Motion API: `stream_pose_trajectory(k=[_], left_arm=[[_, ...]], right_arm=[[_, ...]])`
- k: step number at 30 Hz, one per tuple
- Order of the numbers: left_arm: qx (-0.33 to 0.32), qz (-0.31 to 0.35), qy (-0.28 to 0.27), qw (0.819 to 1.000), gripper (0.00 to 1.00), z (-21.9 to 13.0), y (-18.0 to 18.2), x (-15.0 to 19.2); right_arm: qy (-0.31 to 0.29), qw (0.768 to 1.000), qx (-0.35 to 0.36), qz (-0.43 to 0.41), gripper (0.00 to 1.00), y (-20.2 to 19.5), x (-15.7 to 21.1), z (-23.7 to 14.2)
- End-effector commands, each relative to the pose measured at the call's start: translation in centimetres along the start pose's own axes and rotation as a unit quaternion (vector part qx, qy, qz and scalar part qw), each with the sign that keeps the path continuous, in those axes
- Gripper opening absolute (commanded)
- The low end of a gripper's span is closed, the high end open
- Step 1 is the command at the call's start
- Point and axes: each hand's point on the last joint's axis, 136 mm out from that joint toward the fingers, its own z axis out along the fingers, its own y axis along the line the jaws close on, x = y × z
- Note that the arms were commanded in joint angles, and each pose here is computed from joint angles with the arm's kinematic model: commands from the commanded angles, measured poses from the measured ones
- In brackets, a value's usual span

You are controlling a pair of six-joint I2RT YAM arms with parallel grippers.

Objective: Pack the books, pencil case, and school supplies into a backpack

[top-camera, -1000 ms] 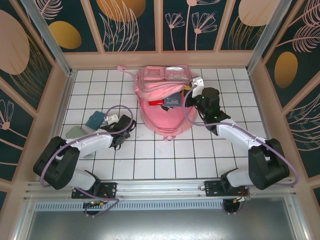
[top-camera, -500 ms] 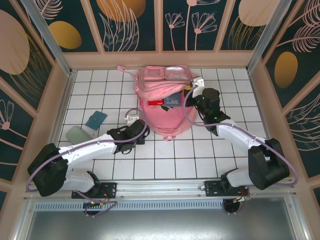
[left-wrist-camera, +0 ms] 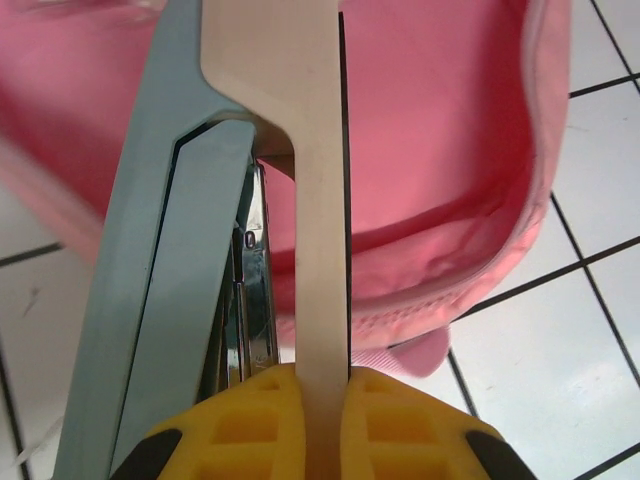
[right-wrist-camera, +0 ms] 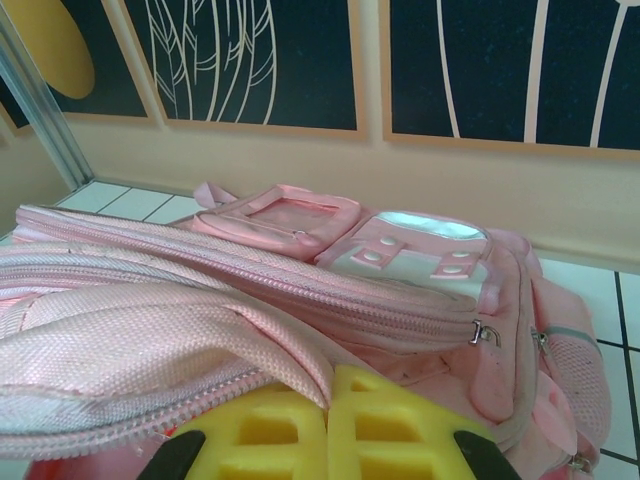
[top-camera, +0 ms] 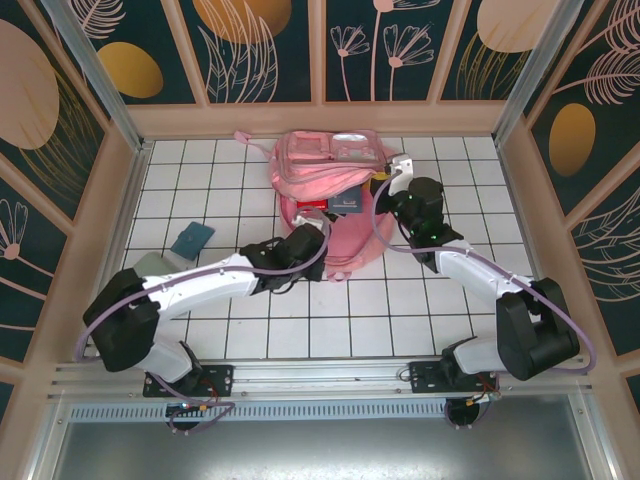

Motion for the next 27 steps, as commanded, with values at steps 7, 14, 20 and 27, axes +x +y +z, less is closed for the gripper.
stream_pose_trajectory(k=[7, 14, 20, 27], left_arm=[[0.047, 0.067, -0.045, 0.996, 0.00, 3.1, -5.5, -5.7], [0.024, 0.075, -0.023, 0.997, 0.00, 6.7, -5.3, -6.2], [0.016, 0.059, -0.026, 0.998, 0.00, 8.3, -4.5, -8.1], [0.020, 0.033, -0.029, 0.999, 0.00, 10.4, -4.7, -11.3]], right_arm=[[-0.071, 0.997, -0.012, 0.023, 0.00, -0.1, -4.2, -1.6], [-0.084, 0.996, -0.021, 0.029, 0.00, 0.1, -5.1, -2.2], [-0.094, 0.995, -0.031, 0.032, 0.00, 0.5, -5.9, -2.8], [-0.105, 0.992, -0.054, 0.037, 0.00, 1.2, -6.5, -3.3]])
